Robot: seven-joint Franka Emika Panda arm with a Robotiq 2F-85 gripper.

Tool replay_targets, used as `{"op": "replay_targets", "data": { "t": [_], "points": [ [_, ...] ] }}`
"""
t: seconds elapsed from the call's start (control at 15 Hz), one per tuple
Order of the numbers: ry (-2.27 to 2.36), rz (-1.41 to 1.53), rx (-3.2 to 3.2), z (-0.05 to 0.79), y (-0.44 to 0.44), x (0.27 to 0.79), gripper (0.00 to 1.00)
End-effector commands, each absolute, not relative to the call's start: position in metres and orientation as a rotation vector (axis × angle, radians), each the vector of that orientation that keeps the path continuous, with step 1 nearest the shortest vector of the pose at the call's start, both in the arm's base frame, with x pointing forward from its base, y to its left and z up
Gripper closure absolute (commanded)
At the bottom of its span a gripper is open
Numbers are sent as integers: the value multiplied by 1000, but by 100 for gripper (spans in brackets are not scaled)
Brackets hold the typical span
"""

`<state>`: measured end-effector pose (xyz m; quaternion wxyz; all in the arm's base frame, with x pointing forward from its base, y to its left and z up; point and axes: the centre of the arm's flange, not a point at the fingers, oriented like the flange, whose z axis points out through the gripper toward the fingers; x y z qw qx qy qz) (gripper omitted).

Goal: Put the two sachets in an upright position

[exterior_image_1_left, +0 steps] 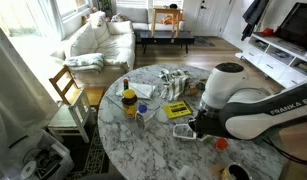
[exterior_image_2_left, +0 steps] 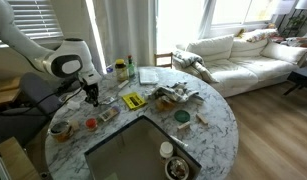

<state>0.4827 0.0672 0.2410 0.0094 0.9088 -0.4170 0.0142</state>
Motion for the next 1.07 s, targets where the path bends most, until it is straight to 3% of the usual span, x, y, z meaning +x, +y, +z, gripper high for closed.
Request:
{"op": "replay_targets", "data": {
  "t": [0.0, 1.0],
  "points": [
    [-1166, 41, 2800, 265, 98, 487, 97],
    [-999, 189, 2826, 284, 140, 498, 97]
  ]
}}
